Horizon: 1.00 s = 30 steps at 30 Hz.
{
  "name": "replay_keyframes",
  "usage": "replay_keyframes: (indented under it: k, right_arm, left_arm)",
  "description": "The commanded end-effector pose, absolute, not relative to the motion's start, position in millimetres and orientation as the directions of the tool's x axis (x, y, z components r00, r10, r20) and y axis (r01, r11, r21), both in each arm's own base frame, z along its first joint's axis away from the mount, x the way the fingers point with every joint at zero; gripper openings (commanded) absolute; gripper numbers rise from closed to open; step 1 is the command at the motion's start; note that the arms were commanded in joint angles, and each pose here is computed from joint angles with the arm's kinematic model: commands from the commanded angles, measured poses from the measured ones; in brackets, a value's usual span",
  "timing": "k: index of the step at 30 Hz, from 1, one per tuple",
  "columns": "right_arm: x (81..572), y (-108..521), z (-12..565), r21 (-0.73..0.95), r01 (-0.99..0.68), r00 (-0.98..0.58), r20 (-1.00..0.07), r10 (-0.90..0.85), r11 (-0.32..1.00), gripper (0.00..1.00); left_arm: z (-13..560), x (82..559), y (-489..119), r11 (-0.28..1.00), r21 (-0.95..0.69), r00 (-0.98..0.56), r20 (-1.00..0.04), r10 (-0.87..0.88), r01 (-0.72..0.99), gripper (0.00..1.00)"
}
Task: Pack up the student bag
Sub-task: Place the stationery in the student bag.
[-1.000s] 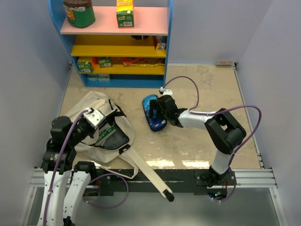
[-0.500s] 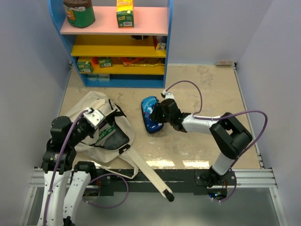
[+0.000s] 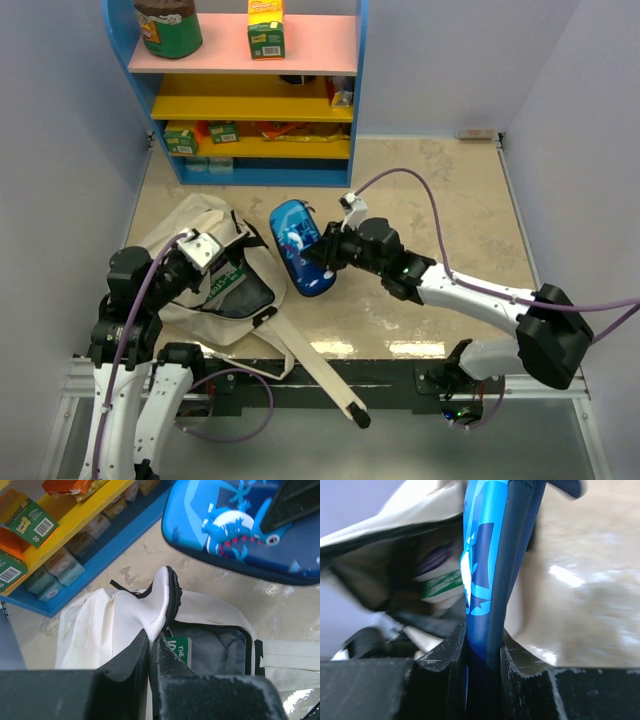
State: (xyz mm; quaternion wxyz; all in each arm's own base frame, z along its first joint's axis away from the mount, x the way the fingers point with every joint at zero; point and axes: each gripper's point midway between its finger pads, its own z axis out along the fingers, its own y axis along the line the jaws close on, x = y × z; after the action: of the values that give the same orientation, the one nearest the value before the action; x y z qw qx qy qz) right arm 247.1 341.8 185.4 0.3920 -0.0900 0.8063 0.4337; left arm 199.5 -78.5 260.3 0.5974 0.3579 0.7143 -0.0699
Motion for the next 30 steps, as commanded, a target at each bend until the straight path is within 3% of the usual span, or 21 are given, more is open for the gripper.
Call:
replay_keyframes:
  k: [1,7,15,22,29,30]
  right_arm:
    - [181,394,198,0.721,-0.560,-0.751,-0.650,0.117,0.408,0.06]
    - [147,445,170,0.729,-0.590,-0.783,-0.622,-0.024,0.346,0.06]
    - [178,501,200,0.675,-0.666,-0.714,-0.700,-0.008,0.319,0.06]
    - [182,526,219,0.652,-0.718,-0.681,-0.731,-0.048,0.243,0.06]
    - [230,562,217,0.618,-0.701,-0.642,-0.764,0.063,0.355,0.08]
    - [241,568,199,0.592,-0.700,-0.626,-0.778,0.054,0.400,0.14]
  left_arm:
    - [336,184,-96,0.713,0.420,0.251,-0.907,0.338,0.561,0.00]
    - [359,187,-96,0.733,0.415,0.282,-0.909,0.307,0.539,0.00]
    - [335,171,-110,0.658,0.385,0.238,-0.922,0.304,0.647,0.00]
    - [323,168,-104,0.648,0.424,0.232,-0.902,0.363,0.632,0.00]
    - [319,165,-111,0.634,0.393,0.224,-0.916,0.333,0.666,0.00]
    - [321,165,-111,0.631,0.394,0.226,-0.916,0.333,0.668,0.00]
